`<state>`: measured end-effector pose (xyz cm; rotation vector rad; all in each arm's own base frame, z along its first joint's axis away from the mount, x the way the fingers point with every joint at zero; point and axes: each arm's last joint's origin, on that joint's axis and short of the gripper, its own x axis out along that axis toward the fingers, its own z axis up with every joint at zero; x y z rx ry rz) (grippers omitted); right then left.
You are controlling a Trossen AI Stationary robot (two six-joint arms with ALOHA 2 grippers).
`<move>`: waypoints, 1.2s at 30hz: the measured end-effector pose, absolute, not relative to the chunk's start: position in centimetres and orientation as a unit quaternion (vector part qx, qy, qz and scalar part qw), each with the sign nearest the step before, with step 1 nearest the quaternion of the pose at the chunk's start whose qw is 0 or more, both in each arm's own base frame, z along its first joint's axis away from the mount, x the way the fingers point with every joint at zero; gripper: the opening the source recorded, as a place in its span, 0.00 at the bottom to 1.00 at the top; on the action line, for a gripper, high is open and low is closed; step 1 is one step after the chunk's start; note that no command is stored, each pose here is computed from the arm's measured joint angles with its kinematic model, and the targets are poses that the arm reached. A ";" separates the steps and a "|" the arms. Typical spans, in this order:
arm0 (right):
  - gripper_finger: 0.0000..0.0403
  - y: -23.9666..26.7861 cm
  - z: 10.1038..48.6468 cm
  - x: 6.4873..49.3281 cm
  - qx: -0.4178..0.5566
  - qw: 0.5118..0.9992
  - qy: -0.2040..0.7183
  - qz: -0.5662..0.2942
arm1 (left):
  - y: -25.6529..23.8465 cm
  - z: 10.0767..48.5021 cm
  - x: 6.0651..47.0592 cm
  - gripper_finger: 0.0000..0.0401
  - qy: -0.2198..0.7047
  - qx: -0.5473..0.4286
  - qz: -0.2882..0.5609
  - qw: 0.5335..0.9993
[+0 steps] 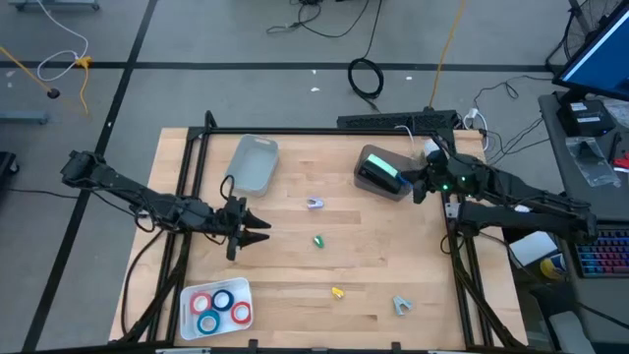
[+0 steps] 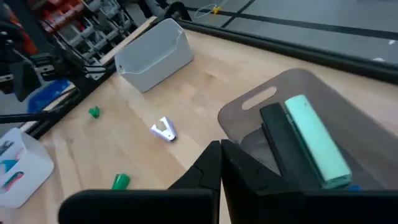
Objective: Pick and place Stapler, Stapler remover, tape
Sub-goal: Put the left green small stapler into the black bin
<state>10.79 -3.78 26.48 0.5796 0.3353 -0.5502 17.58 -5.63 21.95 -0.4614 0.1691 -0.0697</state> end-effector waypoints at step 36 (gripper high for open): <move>0.00 -2.9 18.4 8.7 0.257 0.944 0.040 -0.201 | -5.6 30.7 16.7 0.44 0.451 -0.334 0.138 0.816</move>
